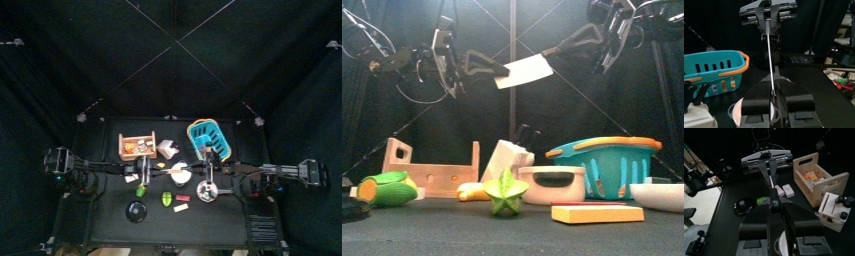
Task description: Grab cleaver with other hand
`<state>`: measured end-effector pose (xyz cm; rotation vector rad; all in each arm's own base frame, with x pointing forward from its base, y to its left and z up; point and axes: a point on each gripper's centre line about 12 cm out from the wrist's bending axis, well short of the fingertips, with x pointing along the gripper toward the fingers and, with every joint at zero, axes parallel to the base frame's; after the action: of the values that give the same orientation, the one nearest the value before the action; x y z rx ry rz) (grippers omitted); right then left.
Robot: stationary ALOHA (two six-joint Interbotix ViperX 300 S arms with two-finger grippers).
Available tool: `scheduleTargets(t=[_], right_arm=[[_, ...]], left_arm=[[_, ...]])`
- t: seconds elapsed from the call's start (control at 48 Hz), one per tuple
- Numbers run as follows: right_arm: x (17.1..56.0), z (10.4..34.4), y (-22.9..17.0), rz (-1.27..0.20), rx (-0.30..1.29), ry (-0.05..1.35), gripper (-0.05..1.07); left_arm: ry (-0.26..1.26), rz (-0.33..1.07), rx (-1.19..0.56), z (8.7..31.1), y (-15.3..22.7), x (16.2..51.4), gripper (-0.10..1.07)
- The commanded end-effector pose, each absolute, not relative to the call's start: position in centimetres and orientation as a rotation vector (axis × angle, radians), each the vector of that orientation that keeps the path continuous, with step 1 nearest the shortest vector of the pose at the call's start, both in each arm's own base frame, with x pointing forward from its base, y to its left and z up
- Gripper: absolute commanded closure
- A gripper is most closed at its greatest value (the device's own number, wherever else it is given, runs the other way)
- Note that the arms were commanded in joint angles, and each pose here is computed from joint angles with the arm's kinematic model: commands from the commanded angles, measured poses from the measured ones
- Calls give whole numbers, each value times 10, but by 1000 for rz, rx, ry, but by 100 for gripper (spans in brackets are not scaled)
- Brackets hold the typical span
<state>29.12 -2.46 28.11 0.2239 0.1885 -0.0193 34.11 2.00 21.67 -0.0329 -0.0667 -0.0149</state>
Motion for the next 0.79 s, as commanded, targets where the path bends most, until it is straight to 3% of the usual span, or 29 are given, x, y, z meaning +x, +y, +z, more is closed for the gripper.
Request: scheduleTargets(t=[0.0, 0.312, 0.771], right_arm=[[302, 276, -23, -23, 243, 224, 59], [314, 257, -12, -108, 283, 422, 59], [333, 244, -4, -115, 285, 503, 65]], left_arm=[[-109, -34, -25, 228, 15, 341, 60], [-66, -67, -23, 215, 5, 328, 60], [-4, -132, 16, 196, -6, 313, 60]])
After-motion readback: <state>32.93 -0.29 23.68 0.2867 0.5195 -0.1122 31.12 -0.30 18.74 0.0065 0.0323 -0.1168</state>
